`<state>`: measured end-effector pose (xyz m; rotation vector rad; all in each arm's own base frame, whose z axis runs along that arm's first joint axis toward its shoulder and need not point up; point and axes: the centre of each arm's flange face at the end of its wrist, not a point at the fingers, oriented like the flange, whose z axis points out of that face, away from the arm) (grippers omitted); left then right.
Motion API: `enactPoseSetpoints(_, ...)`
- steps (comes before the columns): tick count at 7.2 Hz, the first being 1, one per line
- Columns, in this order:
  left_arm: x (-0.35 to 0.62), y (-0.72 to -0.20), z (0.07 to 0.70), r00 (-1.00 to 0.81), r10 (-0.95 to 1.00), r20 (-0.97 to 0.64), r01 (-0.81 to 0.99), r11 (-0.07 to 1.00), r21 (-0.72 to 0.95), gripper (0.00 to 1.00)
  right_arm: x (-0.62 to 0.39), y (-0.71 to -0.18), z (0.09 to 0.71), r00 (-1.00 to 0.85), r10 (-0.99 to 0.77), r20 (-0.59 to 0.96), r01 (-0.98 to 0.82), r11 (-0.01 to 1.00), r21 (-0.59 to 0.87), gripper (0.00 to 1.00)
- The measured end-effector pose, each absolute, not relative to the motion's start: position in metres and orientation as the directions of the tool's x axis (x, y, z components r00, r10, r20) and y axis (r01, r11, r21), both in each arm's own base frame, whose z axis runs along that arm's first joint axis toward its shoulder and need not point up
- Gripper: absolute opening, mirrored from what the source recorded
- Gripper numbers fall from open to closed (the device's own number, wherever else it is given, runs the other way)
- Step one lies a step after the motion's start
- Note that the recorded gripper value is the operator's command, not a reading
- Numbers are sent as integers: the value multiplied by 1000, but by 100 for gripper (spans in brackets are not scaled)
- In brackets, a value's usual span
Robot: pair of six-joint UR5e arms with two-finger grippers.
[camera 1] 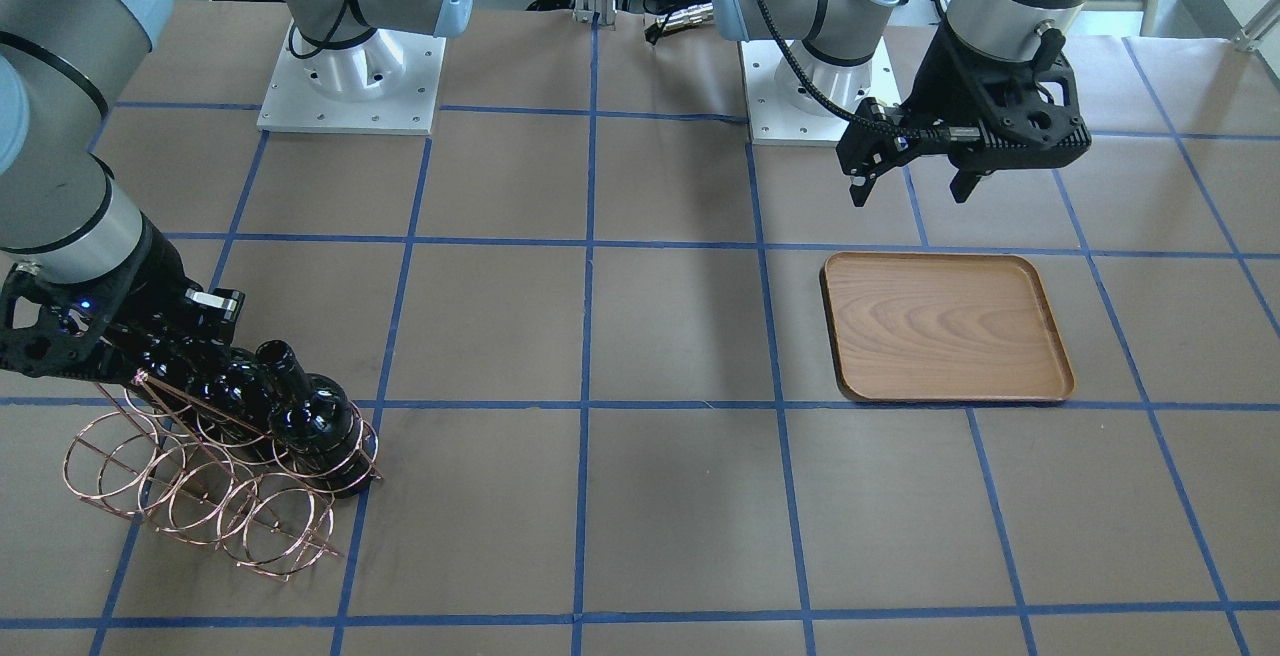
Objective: Take wine from basket and place on tray
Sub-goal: 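Lift the bottle out of the rack and stand it upright on the table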
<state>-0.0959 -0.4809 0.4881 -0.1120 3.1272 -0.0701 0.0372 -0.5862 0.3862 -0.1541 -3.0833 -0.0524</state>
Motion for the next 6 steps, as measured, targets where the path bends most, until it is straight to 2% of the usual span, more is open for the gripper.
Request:
enactPoseSetpoints(3,-96,-481,488,-997,-71,-10,-70,996,-46,100,38,-586,412,-993,102,56,102,995,-6,0)
enactPoseSetpoints(6,-95,-481,487,-998,-67,-13,-66,997,-44,100,46,-562,501,-994,103,41,102,994,-32,1)
